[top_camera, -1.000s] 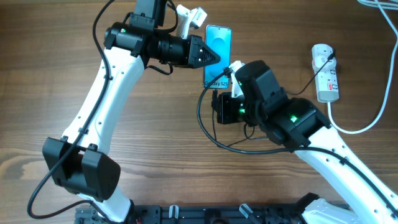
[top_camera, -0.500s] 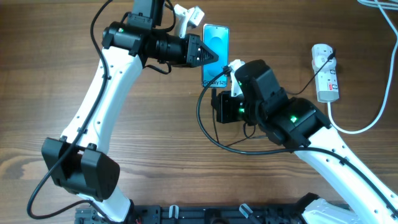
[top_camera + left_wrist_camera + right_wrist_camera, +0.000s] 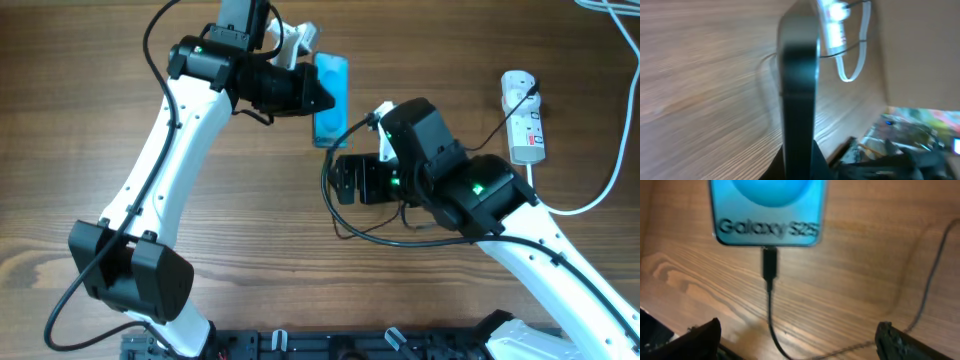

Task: Plug charger to phone and switch on socket

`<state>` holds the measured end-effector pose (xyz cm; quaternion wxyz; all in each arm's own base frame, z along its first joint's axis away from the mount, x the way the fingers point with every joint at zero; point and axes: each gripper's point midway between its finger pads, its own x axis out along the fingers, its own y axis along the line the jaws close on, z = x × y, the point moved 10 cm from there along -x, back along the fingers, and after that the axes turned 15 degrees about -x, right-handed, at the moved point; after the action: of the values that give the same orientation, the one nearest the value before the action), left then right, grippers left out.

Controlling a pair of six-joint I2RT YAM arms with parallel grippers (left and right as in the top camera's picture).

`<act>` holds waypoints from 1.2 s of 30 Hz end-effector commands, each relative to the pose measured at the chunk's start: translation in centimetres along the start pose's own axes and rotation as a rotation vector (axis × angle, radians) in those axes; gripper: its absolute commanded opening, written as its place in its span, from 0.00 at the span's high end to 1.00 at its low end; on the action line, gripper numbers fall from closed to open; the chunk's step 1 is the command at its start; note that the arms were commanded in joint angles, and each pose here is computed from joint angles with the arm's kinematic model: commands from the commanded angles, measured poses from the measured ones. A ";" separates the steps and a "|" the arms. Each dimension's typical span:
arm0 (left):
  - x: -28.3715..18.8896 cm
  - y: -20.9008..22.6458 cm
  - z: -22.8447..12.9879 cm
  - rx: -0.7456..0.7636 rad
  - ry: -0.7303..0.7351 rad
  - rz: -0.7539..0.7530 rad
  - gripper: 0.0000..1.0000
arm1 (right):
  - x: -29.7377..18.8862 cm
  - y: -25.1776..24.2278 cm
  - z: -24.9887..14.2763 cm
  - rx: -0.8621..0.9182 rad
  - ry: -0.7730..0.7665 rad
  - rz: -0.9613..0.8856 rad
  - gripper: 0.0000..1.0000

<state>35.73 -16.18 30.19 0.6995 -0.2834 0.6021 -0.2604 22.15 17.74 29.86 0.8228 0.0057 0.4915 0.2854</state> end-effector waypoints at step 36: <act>16.9 12.7 1.9 -0.194 0.247 0.334 0.76 | -0.2 -0.4 -1.4 0.124 0.108 -0.037 0.00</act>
<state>40.35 -19.09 10.95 0.6226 -0.2276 0.7369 -0.1323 20.91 16.87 28.93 0.7961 0.0260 0.5532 0.2440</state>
